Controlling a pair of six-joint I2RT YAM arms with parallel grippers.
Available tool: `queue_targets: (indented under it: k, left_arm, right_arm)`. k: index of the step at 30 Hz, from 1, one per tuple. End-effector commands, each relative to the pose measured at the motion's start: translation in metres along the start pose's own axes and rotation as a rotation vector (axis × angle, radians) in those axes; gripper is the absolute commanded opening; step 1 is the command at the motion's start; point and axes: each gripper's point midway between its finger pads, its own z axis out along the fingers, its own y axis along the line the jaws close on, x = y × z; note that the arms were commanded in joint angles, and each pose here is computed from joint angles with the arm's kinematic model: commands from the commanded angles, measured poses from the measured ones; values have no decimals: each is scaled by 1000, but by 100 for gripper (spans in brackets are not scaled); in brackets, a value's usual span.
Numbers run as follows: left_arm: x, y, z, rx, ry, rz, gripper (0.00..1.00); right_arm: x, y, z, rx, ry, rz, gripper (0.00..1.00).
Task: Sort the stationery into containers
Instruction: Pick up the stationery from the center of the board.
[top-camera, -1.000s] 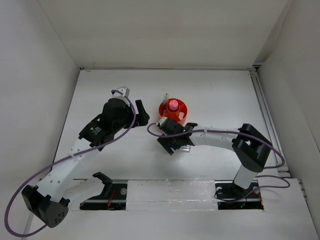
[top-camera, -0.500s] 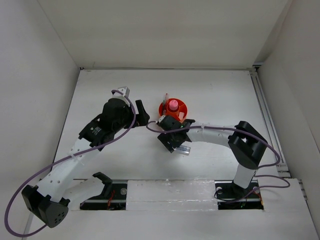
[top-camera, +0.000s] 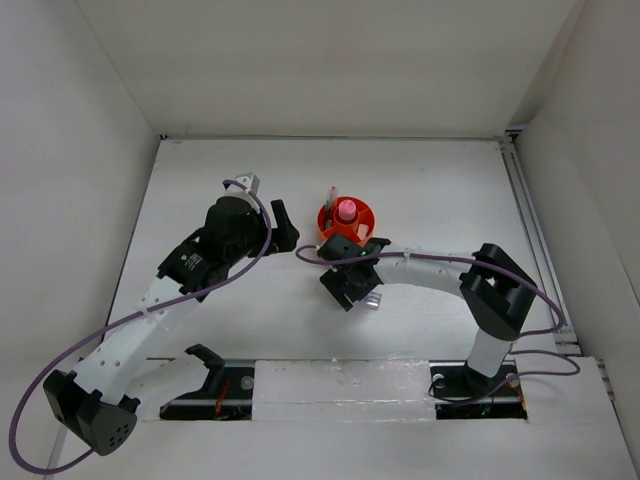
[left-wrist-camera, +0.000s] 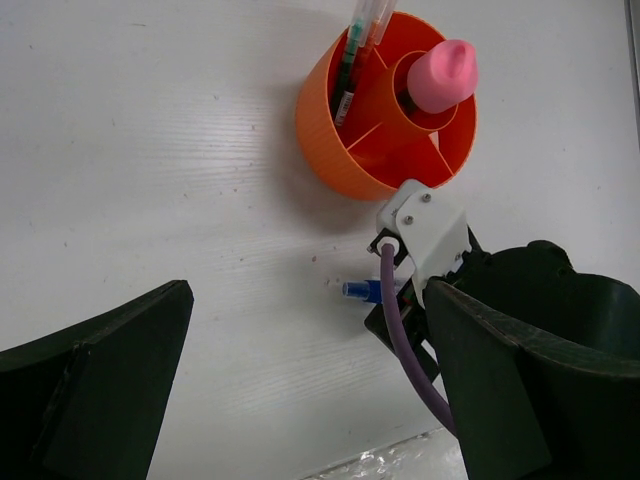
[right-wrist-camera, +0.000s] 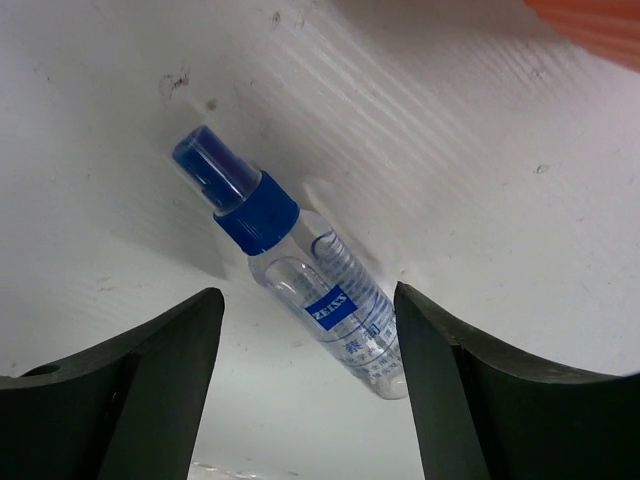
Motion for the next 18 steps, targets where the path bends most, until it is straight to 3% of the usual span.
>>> queue_targets:
  k: [1,7,12,14,18]
  left_arm:
    - [-9,-6,-4,31,-37,7,99]
    - [-10,-6,-7,36,-45,6,99]
    - [-13,-5,-9,29,-60,5,99]
    - [-17,-2,-11,14,-81,-11,99]
    - [-25,30,-16,-179,-141,-102,99]
  right_arm:
    - [-4,5,-18,-7,-14,38,75]
    - [2,6,-13,-10,12,34,75]
    - [14,8,-4,-16,70,26,51]
    - [16,9,-2,-14,79,24,45]
    - [24,12,3,-25,121,28,42]
